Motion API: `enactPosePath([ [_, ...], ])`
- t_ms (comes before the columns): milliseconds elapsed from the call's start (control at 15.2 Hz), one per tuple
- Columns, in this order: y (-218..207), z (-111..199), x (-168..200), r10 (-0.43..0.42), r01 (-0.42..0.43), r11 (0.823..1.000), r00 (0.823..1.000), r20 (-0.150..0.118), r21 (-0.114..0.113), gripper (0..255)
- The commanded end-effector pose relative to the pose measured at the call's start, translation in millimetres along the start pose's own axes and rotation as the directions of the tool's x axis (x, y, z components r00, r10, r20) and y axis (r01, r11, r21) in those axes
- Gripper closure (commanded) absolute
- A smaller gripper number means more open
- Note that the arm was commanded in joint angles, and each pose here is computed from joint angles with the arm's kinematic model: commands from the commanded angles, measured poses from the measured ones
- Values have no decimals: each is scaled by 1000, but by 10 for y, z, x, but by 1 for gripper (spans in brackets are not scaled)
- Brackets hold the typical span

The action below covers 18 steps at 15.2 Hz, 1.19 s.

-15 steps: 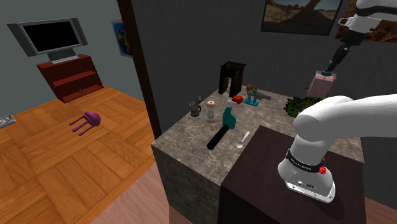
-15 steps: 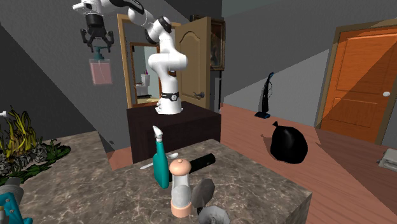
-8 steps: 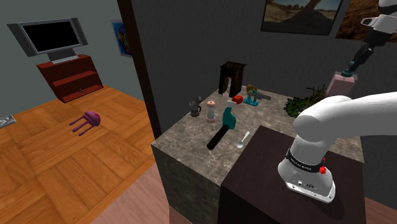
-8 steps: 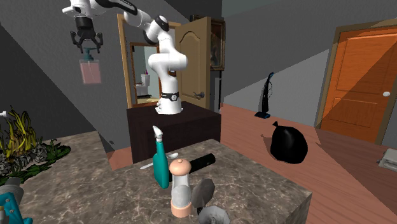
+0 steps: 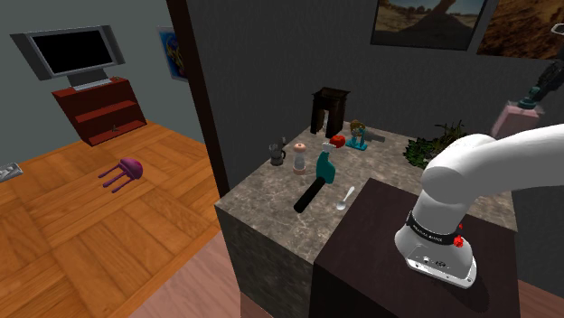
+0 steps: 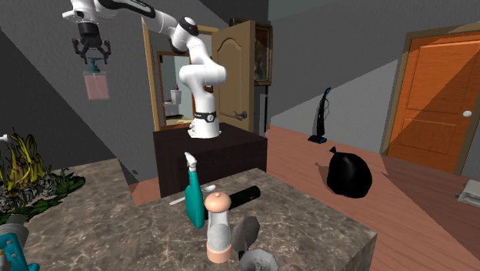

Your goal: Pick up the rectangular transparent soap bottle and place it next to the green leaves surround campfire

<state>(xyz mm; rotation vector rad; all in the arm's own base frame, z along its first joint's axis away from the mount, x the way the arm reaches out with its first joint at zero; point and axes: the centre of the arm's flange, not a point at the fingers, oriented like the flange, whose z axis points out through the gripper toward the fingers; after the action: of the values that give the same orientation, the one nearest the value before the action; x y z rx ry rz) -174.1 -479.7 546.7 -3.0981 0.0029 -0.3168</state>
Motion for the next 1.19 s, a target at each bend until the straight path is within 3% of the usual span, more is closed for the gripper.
enactPosePath([
  [0, 131, -44, -270, -1, 1, 1000, 1000, 1, 0, 255],
  [396, 467, -182, -886, -1, 1, 1000, 1000, 1, 0, 255],
  [1122, 483, 387, -1004, -1, 1, 1000, 1000, 1, 0, 255],
])
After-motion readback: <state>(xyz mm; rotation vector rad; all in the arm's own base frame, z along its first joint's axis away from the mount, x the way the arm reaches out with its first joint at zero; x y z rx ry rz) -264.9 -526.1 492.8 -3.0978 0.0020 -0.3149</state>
